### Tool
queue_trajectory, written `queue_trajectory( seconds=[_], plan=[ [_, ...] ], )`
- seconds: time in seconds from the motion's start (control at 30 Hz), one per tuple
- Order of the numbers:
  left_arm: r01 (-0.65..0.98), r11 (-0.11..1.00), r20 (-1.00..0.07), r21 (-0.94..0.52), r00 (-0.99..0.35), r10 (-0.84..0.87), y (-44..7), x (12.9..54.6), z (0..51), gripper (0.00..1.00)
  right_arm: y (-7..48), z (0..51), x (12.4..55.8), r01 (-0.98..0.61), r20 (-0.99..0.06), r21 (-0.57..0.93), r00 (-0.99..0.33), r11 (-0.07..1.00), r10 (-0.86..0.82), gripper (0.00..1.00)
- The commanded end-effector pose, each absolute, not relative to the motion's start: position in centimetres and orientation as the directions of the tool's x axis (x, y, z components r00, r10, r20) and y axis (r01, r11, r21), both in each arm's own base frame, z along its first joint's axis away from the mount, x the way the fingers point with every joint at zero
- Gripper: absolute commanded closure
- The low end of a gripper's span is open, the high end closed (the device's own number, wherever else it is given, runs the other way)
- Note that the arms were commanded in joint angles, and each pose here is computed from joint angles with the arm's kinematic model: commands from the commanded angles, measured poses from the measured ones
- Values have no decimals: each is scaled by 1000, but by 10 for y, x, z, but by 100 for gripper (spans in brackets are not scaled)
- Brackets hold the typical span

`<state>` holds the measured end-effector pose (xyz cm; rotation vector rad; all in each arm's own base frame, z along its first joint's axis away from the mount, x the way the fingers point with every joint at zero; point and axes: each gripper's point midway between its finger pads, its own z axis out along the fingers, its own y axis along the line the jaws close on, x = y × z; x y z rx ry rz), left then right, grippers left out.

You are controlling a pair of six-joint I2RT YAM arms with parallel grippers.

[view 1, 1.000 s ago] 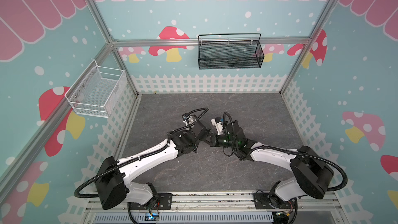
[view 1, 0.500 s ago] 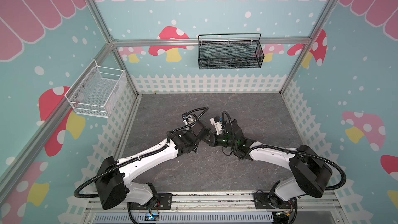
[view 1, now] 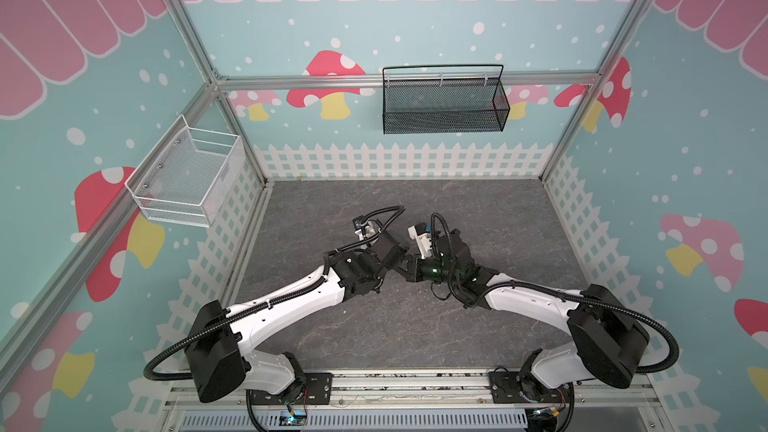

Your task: Unlock with the key

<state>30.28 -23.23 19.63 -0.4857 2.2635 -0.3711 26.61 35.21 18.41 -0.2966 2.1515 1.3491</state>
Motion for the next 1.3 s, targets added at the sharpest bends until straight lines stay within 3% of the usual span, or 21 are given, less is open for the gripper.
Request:
queue_trajectory(
  seconds=[0.0, 0.33, 0.73, 1.27],
  plan=[
    [-248, 887, -578, -390, -683, -446, -235, 288, 179, 100, 352, 224, 279, -509, -636, 751, -729, 421, 253, 100],
    [-260, 806, -475, -531, -696, -538, -254, 284, 176, 100, 351, 225, 286, -488, -646, 751, -683, 444, 342, 100],
    [-289, 845, -515, -450, -689, -510, -240, 275, 162, 100, 340, 246, 301, -488, -696, 708, -603, 511, 389, 100],
    [-263, 877, -556, -402, -690, -462, -242, 267, 167, 100, 355, 256, 296, -513, -667, 736, -662, 443, 341, 100]
  ],
)
